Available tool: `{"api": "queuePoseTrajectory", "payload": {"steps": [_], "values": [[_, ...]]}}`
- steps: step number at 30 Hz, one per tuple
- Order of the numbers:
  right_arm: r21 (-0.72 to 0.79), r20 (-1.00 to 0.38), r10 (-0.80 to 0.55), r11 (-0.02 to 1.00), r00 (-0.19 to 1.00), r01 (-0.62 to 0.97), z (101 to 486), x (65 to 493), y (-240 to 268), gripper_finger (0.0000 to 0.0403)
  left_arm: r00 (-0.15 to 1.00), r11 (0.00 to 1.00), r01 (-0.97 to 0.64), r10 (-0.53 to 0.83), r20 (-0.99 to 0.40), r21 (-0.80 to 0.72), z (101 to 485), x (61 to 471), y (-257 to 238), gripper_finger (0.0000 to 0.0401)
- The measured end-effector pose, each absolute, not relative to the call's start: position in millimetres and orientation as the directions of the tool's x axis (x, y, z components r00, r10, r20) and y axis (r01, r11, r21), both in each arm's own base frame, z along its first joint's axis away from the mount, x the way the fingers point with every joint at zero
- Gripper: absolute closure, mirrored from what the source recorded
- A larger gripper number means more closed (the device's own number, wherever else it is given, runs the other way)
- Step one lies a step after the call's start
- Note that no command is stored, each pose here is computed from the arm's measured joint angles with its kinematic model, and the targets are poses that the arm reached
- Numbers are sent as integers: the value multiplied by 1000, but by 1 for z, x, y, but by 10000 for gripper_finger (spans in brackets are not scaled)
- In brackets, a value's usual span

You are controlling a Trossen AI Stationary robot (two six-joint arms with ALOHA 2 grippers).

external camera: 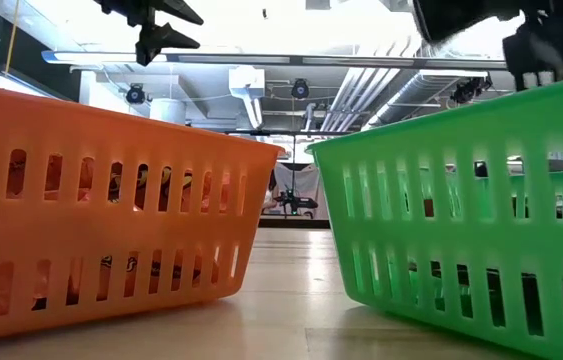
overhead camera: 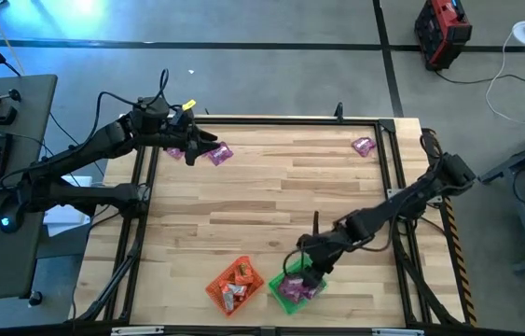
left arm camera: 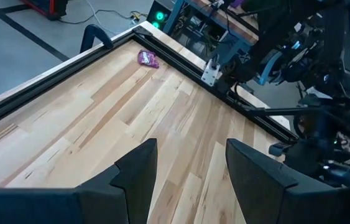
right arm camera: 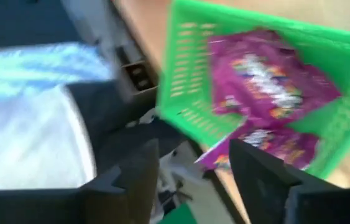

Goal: Sort candy by brand, put in halloween buckets
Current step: Put the purple candy into the green basket

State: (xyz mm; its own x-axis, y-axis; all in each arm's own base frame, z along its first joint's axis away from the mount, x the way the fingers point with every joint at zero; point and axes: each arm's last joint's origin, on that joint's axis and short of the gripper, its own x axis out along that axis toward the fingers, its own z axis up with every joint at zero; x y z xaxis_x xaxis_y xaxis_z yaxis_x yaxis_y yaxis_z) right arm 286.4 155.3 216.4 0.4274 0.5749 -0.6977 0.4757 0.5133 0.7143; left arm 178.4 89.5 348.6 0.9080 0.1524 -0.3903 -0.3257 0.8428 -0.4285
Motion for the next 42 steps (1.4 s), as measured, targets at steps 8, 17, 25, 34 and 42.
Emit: {"api": "queuePoseTrajectory", "payload": {"steps": [8, 17, 25, 34, 42], "values": [[703, -641, 458, 673, 616, 230, 277, 310, 101, 195, 893, 825, -357, 164, -420, -438, 346, 177, 89, 219], [537, -580, 218, 827, 785, 167, 328, 333, 26, 195, 558, 601, -734, 270, -784, -316, 292, 193, 105, 219], [496, -653, 214, 846, 726, 196, 343, 325, 20, 195, 275, 538, -831, 178, -945, -141, 229, 213, 168, 220], [486, -695, 217, 845, 685, 225, 341, 318, 51, 195, 252, 530, -832, 100, -962, -163, 195, 217, 237, 219], [458, -699, 143, 842, 700, 285, 341, 314, 72, 195, 249, 498, -838, -12, -968, -222, 162, 221, 250, 219]]}}
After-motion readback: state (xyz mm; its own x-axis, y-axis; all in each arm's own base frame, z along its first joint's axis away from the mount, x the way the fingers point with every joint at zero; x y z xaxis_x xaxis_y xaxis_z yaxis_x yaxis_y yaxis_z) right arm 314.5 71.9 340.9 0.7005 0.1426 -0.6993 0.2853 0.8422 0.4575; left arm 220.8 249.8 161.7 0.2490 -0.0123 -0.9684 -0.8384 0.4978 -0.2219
